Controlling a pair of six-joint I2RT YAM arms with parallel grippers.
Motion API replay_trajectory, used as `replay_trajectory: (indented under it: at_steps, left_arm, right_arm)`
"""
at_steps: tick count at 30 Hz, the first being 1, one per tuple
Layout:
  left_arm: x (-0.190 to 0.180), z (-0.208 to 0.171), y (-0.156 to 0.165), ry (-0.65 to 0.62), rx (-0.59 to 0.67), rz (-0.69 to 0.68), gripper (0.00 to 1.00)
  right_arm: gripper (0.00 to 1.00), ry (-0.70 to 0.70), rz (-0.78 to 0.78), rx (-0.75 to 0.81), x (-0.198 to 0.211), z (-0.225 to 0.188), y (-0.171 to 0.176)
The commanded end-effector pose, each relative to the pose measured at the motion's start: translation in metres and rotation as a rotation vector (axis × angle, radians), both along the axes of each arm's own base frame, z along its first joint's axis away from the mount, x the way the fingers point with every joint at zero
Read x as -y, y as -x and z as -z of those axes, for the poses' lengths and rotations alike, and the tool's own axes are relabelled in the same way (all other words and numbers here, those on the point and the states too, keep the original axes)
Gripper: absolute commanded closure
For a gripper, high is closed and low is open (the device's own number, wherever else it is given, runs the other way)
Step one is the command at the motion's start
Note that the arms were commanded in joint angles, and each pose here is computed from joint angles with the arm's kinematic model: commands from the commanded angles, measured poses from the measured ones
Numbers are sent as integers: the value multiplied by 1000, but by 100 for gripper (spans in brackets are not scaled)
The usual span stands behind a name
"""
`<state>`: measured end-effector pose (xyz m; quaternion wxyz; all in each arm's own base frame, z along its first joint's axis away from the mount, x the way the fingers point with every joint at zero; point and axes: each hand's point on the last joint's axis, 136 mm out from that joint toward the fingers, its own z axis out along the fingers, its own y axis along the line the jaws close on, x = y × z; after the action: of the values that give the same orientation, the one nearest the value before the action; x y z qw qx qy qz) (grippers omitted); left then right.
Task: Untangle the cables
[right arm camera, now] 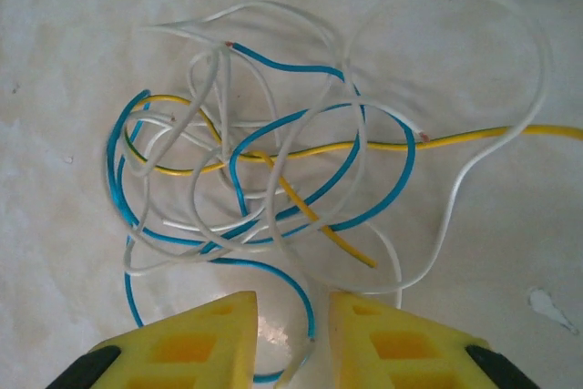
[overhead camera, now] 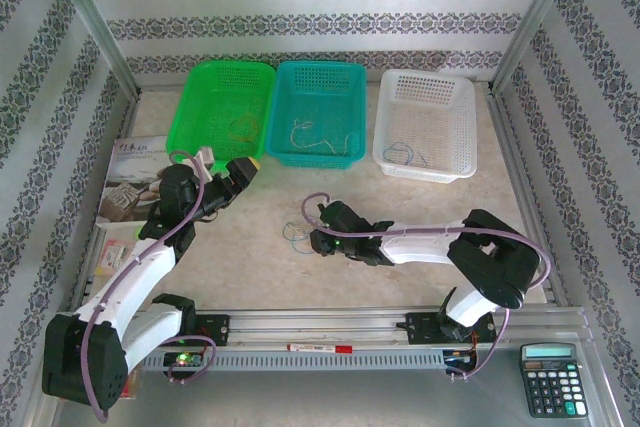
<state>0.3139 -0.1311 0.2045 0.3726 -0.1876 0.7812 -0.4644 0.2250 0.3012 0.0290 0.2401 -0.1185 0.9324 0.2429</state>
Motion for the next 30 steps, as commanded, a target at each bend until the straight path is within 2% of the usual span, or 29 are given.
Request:
replay_trajectory:
  at_steps: [1, 4, 5, 9, 16, 22, 30]
  left_arm:
    - [3, -16, 0, 19, 58, 3, 0]
    - [2, -16, 1, 13, 59, 5, 0]
    - [3, -17, 1, 10, 62, 7, 0]
    - [3, -15, 3, -12, 62, 18, 0]
    - [7, -14, 8, -48, 83, 65, 0]
    - [14, -15, 18, -86, 143, 120, 0]
    - [35, -11, 38, -119, 222, 228, 0]
  right_arm:
    - [83, 9, -3, 28, -5, -3, -5]
    - [99, -5, -13, 31, -6, -9, -4]
    - [100, -10, -18, 33, -7, -12, -4]
    - [100, -50, -46, 58, -12, -37, -3]
    - [100, -171, -116, 142, -26, -114, -4]
    - [100, -300, -115, 194, -27, -171, -17]
    - [100, -398, -125, 217, -32, -211, -27]
